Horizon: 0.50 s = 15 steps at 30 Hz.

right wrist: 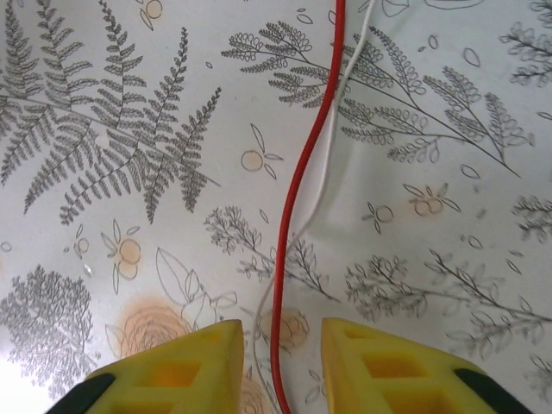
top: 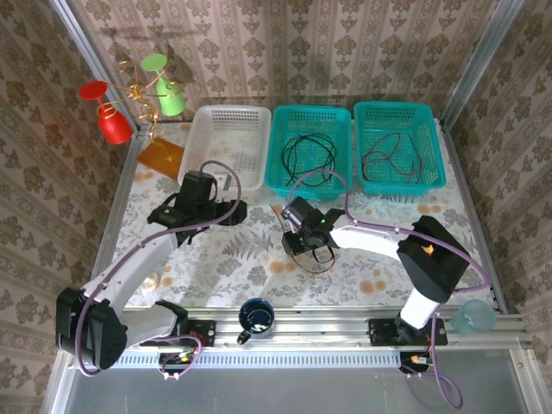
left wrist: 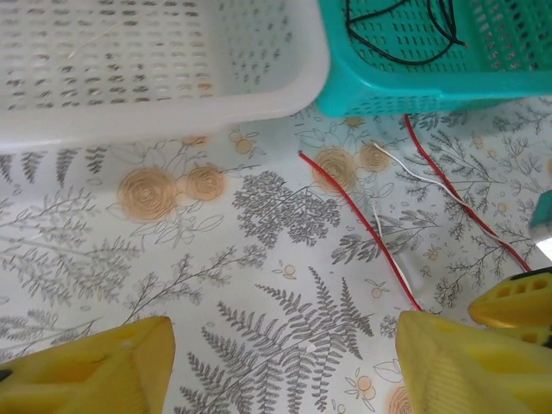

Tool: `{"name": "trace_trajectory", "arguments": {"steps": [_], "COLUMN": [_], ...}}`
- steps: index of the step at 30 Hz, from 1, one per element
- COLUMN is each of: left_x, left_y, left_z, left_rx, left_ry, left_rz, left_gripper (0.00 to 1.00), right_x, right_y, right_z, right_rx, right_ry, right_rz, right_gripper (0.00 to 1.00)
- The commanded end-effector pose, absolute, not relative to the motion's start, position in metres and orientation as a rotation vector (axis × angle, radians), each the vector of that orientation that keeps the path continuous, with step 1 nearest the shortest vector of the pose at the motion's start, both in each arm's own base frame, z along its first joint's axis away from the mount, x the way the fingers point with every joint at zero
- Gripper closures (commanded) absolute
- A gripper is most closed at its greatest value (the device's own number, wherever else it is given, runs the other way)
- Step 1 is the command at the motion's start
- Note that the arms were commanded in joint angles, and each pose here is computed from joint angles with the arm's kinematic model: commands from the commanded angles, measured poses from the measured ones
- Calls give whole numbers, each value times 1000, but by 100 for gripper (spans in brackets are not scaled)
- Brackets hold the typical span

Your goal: Untangle the cables

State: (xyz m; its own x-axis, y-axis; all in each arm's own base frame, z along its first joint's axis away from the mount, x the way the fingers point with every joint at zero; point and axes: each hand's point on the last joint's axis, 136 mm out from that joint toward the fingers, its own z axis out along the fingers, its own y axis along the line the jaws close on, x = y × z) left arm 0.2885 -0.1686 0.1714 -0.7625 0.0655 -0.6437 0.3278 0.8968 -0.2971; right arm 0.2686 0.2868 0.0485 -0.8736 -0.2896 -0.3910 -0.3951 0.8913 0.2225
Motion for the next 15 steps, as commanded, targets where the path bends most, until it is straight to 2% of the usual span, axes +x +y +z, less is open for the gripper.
{"name": "trace_trajectory", "arguments": {"steps": [1,9,15], "left_x": [287,277,275], "left_y": [-162,-145,-146], "left_z": [180,172,167], "left_rx": [194,145,137], "left_ry": [2372,2384,2397], "left_rz": [-590,-577,-593], "left_gripper": [32,35,37], "right_x": [273,275,273], "right_y": [300,305,303], "right_z": [43,28,22], "right_rx": [-540,-548,-557], "right_ry": [2720,2754,2774], "right_rz": [450,433,406], "right_gripper": [72,75,87]}}
